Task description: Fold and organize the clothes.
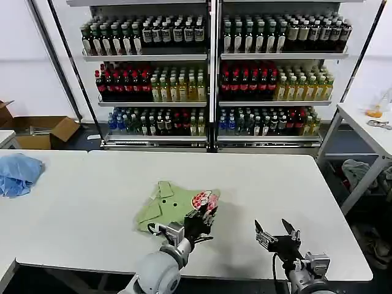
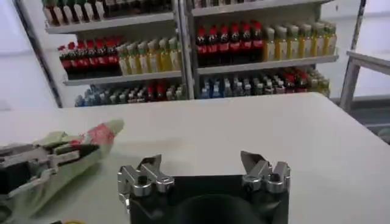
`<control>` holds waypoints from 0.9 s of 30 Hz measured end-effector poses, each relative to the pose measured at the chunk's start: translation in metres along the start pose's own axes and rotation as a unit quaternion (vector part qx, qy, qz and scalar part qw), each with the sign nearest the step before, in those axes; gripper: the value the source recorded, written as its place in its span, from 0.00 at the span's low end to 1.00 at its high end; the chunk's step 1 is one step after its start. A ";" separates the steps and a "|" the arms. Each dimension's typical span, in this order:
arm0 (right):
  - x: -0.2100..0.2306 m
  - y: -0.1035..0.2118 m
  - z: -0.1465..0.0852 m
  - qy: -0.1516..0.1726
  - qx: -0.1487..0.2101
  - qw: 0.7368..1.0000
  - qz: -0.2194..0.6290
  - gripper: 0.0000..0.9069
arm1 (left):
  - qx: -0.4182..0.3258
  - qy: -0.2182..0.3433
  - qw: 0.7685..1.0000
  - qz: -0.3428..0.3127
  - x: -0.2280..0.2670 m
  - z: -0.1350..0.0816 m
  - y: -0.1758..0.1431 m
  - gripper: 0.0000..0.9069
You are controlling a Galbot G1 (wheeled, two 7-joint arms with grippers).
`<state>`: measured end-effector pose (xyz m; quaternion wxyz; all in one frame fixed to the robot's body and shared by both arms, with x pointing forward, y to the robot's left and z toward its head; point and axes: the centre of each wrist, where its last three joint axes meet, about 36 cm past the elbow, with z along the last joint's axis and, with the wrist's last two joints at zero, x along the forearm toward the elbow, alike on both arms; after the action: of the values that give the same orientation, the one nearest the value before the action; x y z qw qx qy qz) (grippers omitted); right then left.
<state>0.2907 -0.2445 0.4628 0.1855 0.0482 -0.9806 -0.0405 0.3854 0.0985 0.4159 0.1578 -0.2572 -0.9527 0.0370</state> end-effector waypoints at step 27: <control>-0.114 0.078 0.016 0.059 -0.114 0.989 -0.067 1.00 | 0.077 -0.117 0.977 -0.160 0.125 -0.005 0.055 1.00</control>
<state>0.3849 -0.1535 0.4148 0.2447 0.0946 -0.9513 -0.1616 0.3113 0.2083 0.4475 0.0682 -0.0830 -0.9876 0.1141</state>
